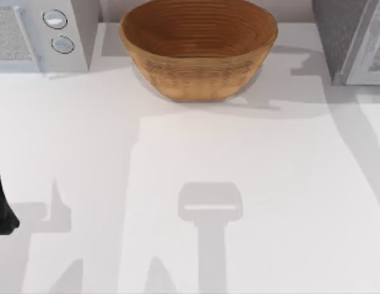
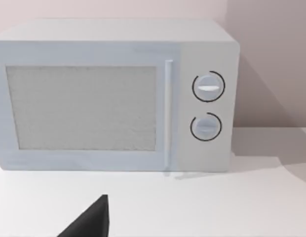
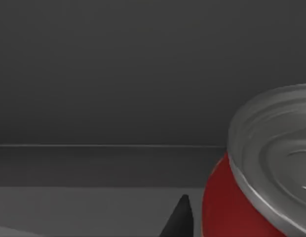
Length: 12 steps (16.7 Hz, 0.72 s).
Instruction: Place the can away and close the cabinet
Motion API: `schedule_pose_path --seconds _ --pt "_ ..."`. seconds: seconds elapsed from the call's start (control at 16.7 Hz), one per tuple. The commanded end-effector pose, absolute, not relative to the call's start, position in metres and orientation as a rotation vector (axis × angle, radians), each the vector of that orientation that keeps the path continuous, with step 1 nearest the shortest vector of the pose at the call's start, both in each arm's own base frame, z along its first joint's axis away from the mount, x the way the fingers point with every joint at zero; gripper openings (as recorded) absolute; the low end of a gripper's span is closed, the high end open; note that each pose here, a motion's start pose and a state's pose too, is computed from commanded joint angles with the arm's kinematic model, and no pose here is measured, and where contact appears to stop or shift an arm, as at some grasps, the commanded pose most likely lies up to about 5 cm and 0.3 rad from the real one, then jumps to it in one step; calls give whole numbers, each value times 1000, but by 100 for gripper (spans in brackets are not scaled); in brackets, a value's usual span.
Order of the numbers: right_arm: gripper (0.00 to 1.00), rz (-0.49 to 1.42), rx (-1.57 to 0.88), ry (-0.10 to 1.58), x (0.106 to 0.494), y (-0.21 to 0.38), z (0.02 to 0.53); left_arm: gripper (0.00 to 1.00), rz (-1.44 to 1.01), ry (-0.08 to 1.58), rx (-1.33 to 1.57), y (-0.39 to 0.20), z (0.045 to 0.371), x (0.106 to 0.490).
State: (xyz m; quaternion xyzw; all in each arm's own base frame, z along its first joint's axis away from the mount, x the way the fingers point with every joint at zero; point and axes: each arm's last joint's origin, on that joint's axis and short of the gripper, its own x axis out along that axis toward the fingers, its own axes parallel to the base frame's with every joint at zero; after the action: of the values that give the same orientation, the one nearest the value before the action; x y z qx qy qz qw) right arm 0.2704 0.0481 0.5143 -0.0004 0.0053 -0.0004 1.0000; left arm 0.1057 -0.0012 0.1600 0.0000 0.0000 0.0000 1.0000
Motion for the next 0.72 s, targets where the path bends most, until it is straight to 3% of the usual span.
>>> schedule_pose_path --seconds 0.72 --pt "0 -5 2 -13 385 47 540 100 0 0 0 -1 160 106"
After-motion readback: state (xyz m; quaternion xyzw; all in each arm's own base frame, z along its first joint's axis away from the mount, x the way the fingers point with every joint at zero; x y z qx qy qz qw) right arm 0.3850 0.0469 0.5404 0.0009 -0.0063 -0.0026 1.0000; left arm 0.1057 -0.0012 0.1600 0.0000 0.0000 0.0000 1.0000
